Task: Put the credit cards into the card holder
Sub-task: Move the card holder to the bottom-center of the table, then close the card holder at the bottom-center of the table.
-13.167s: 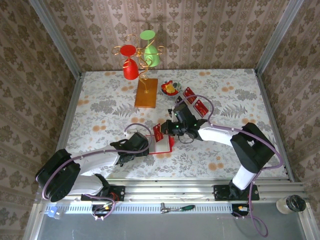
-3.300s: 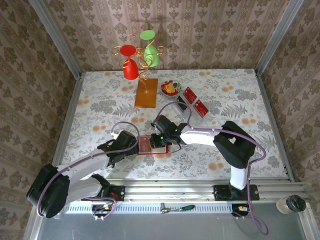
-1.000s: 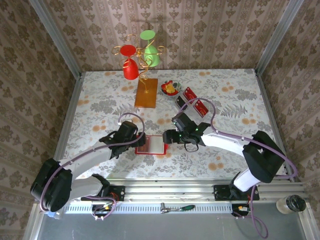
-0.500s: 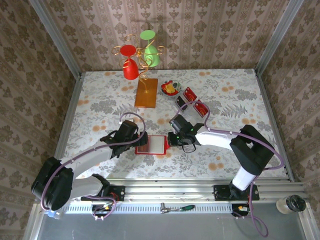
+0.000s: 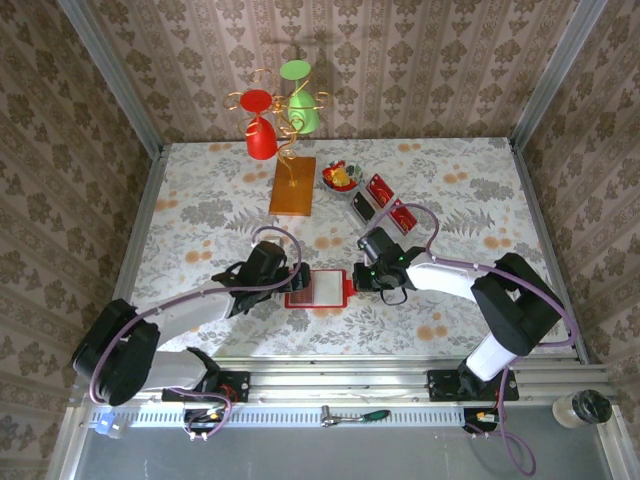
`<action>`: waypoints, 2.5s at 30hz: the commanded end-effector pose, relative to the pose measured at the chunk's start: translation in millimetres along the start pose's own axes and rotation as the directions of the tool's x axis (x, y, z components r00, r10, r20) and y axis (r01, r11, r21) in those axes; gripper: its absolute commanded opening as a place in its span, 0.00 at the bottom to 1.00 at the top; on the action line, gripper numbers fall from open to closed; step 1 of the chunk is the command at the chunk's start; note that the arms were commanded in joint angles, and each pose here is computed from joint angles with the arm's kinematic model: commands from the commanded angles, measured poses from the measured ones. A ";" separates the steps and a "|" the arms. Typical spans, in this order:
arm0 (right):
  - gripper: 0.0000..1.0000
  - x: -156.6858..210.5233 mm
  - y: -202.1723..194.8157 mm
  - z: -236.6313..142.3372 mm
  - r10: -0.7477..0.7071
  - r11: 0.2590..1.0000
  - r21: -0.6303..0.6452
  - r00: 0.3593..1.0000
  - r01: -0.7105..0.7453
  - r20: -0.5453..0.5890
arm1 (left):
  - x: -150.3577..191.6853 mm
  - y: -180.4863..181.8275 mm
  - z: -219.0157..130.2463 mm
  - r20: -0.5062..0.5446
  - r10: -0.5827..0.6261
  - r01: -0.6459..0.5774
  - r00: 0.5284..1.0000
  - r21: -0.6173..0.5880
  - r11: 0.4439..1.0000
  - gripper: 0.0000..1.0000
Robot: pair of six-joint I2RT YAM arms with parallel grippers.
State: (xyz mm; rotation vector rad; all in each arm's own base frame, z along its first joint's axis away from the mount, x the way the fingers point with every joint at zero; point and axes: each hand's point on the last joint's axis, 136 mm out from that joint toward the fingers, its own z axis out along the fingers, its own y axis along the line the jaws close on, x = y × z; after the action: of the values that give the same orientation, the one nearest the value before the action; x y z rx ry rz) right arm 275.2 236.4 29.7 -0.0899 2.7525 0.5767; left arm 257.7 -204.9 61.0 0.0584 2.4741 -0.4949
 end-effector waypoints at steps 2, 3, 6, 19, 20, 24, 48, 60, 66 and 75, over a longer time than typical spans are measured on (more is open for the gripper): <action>0.05 3.5 -2.0 -2.6 -0.014 1.000 -0.012 1.000 0.014 -0.004 | 0.6 -12.1 8.7 0.004 -0.026 0.026 1.000 0.049 0.998 1.00; 0.05 3.4 -1.6 -2.3 -0.014 1.000 -0.013 1.000 0.014 -0.005 | 1.5 -13.0 10.5 -0.001 -0.024 0.024 1.000 0.049 0.999 1.00; 0.05 2.1 -1.1 -1.7 -0.009 1.000 -0.016 1.000 0.009 -0.003 | 3.3 -15.5 14.6 -0.010 -0.016 0.017 1.000 0.049 0.999 1.00; 0.05 3.5 2.2 4.6 0.013 0.999 -0.038 1.000 -0.014 -0.016 | 8.4 -21.6 24.7 -0.025 -0.011 0.012 1.000 0.062 0.998 1.00; 0.05 3.6 2.7 5.0 0.014 0.999 -0.041 1.000 -0.015 -0.017 | 8.7 -22.2 25.5 -0.027 -0.009 0.011 1.000 0.063 0.998 1.00; 0.04 4.0 3.6 6.2 0.018 0.999 -0.046 1.000 -0.019 -0.020 | 9.6 -24.7 28.4 -0.033 -0.006 0.008 0.999 0.064 0.998 1.00; 0.04 7.8 5.4 14.5 0.042 0.997 -0.068 0.998 -0.044 -0.041 | -1.8 -48.0 16.7 0.003 -0.017 0.016 1.000 0.126 0.992 1.00; 0.04 8.0 6.5 16.3 0.040 0.997 -0.070 0.998 -0.044 -0.051 | -3.4 -87.7 0.9 0.043 -0.052 0.040 0.998 0.246 0.968 1.00; 0.04 5.9 8.8 16.0 0.039 0.996 -0.073 0.998 -0.042 -0.052 | -5.8 -106.7 -1.2 0.051 -0.039 0.023 0.998 0.280 0.960 1.00; 0.32 -11.2 5.0 -1.4 0.058 0.996 -0.068 0.998 -0.059 -0.013 | -7.7 -125.5 -1.2 0.055 -0.037 0.017 0.998 0.316 0.949 1.00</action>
State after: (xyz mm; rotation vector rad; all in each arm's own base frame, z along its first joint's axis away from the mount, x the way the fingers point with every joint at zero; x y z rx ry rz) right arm 277.3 244.2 20.7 -0.0635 2.7712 0.6760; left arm 240.8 -307.0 95.1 0.1452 2.3500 -0.8318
